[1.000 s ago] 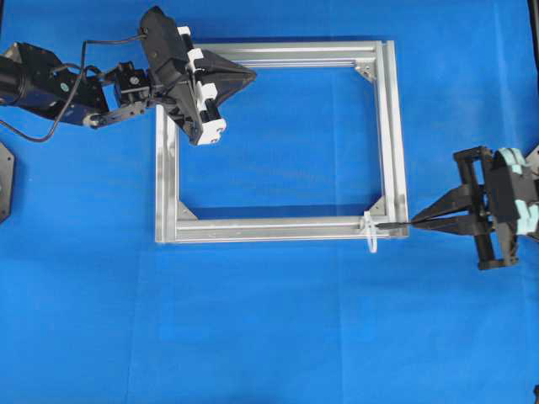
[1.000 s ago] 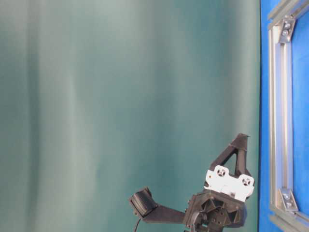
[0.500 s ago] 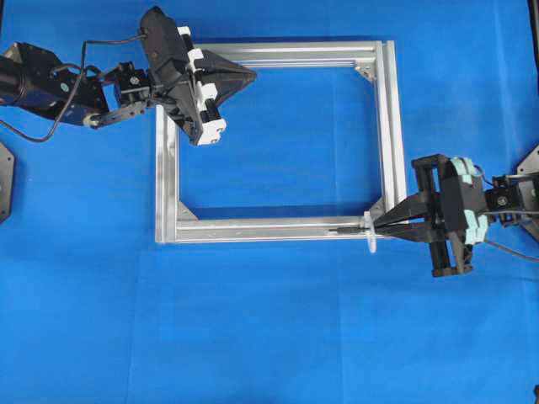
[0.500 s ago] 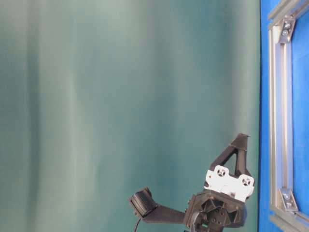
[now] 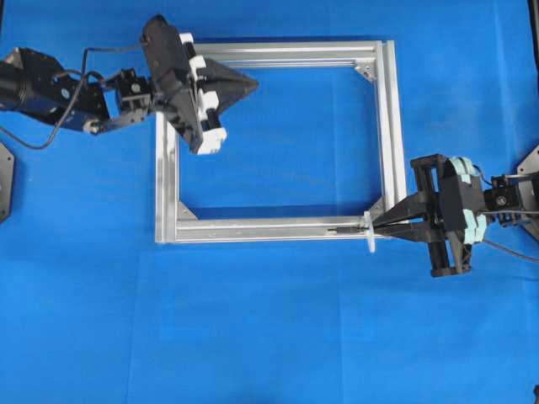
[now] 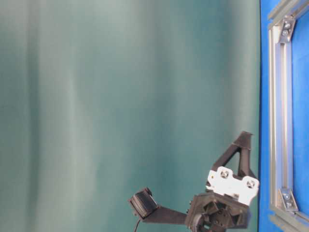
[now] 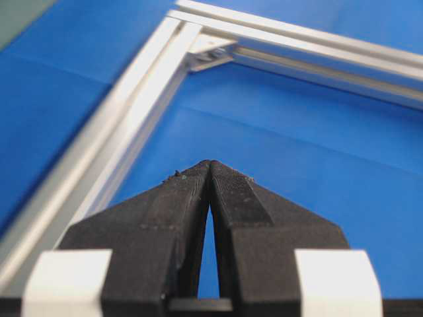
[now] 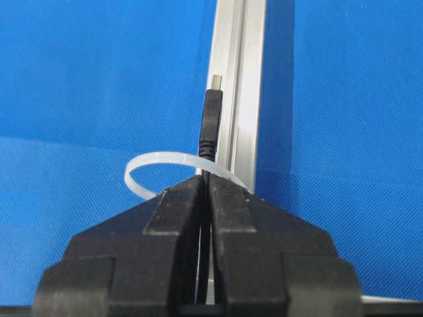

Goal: Insert the wire through the string loop located on the right side.
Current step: 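Move the open left gripper to the plug emerging past the loop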

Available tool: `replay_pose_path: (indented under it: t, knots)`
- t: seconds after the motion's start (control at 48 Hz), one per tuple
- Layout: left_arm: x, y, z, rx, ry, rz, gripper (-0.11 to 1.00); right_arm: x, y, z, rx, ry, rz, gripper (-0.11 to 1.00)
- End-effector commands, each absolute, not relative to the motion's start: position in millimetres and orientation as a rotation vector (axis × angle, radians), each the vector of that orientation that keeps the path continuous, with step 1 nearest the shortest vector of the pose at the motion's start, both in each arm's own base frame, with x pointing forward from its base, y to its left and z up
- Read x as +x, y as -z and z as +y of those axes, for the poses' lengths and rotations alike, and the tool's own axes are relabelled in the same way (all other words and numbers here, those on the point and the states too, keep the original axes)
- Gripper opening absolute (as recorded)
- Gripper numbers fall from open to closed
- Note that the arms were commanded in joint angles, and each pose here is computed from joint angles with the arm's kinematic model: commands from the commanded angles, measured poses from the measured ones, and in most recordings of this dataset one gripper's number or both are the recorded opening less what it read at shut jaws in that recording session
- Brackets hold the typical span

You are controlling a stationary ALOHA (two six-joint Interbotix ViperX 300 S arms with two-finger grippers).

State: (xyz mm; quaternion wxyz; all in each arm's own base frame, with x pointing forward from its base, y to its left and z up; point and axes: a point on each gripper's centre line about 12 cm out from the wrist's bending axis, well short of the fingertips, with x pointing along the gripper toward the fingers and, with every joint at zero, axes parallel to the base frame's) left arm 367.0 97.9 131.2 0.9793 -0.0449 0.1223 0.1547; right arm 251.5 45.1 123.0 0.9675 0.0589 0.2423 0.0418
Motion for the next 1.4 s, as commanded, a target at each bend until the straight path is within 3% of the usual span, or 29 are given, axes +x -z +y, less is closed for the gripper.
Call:
replay_pose_path:
  t: [0.0,0.5,0.854,1.375]
  knots:
    - [371,-144,81,-0.080,-0.265,0.210,0.00,256,-129,46,0.125,-0.086,0.464,-0.03]
    - [365,-133,-29,-0.090,0.023,0.265,0.00,256,-129,46,0.123,-0.087,0.466,-0.03]
    - [383,-137,-34,-0.092,0.032,0.283,0.00,256,-129,46,0.125,-0.087,0.466,-0.03]
    - [469,-166,-45,-0.106,0.048,0.293,0.00,256,-129,46,0.123,-0.087,0.466,-0.03]
